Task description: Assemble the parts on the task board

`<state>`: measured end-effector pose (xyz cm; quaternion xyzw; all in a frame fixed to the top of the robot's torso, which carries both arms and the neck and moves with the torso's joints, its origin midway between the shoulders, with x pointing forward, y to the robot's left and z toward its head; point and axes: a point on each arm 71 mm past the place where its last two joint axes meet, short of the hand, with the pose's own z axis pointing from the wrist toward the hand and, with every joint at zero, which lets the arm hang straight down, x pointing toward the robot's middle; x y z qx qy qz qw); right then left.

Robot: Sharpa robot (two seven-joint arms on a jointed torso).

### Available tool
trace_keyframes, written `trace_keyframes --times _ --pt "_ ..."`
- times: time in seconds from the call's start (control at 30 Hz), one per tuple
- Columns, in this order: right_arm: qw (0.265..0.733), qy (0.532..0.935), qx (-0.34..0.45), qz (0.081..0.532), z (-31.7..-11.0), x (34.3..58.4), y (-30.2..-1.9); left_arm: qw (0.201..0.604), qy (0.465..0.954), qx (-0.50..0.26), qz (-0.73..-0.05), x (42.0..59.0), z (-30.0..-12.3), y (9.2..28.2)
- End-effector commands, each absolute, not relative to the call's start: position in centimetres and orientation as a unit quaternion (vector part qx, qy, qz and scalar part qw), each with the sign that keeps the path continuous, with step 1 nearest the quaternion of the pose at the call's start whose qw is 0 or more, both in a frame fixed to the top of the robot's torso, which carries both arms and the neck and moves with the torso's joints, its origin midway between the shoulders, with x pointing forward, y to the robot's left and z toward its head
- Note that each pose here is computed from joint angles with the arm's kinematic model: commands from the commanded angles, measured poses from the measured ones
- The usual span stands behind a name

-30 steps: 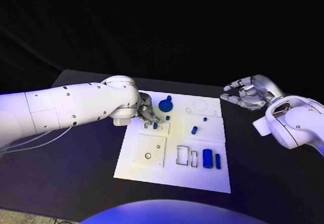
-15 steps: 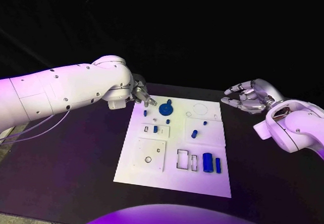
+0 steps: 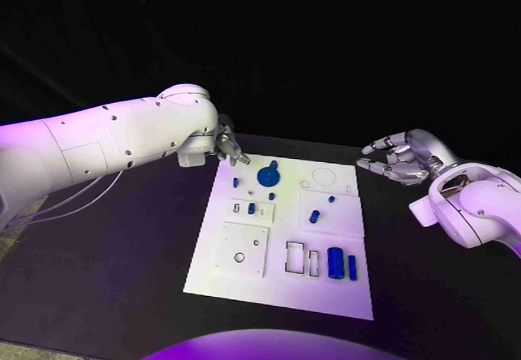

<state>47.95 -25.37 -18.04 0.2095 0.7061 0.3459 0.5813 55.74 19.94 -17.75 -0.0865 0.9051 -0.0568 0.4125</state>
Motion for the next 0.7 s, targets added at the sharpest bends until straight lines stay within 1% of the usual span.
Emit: trace_keyframes --times 0.03,0.37,0.7 --pt "0.579 0.708 0.204 0.349 -18.1 47.9 -25.2 0.395 0.915 -0.065 -0.048 55.8 -18.5 19.9" --pt "0.578 0.708 0.204 0.35 -18.2 47.9 -25.1 0.384 0.92 -0.071 -0.039 56.3 -19.4 20.2" --pt "0.577 0.709 0.203 0.351 -18.2 47.9 -25.0 0.361 0.929 -0.069 -0.036 56.1 -20.7 20.3"
